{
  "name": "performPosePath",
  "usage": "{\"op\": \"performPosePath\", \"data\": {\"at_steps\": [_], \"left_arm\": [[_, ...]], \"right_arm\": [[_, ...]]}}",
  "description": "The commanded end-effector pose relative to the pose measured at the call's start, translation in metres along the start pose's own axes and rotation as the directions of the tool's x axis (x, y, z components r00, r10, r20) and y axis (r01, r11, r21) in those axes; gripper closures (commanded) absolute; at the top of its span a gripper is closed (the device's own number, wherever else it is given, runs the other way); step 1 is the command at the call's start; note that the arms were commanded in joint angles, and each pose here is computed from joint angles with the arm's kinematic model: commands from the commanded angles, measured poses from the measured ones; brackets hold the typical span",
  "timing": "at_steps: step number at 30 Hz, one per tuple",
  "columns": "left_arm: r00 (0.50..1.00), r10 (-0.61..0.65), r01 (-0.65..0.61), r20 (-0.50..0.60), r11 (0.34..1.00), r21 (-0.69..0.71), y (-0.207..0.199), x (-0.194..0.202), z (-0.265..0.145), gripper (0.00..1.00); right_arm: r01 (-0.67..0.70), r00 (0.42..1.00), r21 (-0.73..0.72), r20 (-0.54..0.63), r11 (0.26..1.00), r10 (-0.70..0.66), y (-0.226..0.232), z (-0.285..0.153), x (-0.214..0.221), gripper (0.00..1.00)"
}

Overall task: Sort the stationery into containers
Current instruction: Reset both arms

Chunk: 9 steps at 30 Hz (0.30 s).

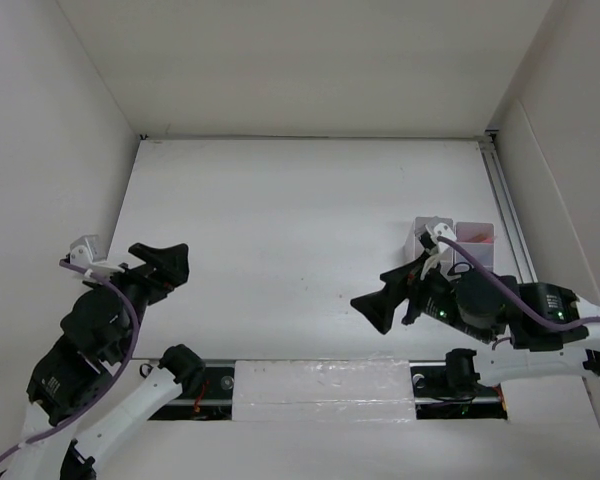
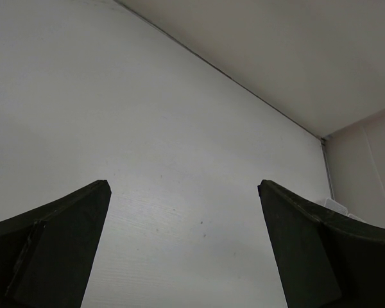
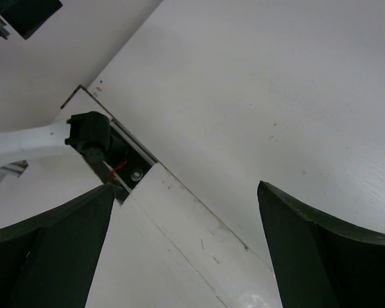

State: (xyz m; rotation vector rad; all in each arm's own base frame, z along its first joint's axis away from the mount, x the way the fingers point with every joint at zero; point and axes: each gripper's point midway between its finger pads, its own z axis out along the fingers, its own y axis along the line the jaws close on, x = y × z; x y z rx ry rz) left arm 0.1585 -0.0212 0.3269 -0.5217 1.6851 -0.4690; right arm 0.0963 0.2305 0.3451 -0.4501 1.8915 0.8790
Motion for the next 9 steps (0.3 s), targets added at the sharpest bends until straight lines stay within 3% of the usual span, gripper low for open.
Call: {"op": "performPosePath", "data": {"at_steps": [1, 9], "left_arm": [[1.000, -0.004, 0.004, 0.009, 1.000, 0.028, -0.0068, -0.0012, 0.0023, 0.00], [1.000, 0.007, -0.007, -0.003, 1.000, 0.017, -0.0078, 0.0019, 0.0061, 0.00]], "right_arm": [[-0.013, 0.998, -0.103, 0.057, 0.995, 0.019, 0.0237, -0.0027, -0.0201, 0.01], [-0.026, 0.996, -0.099, 0.086, 0.995, 0.035, 0.0205, -0.0070, -0.0276, 0.01]]}}
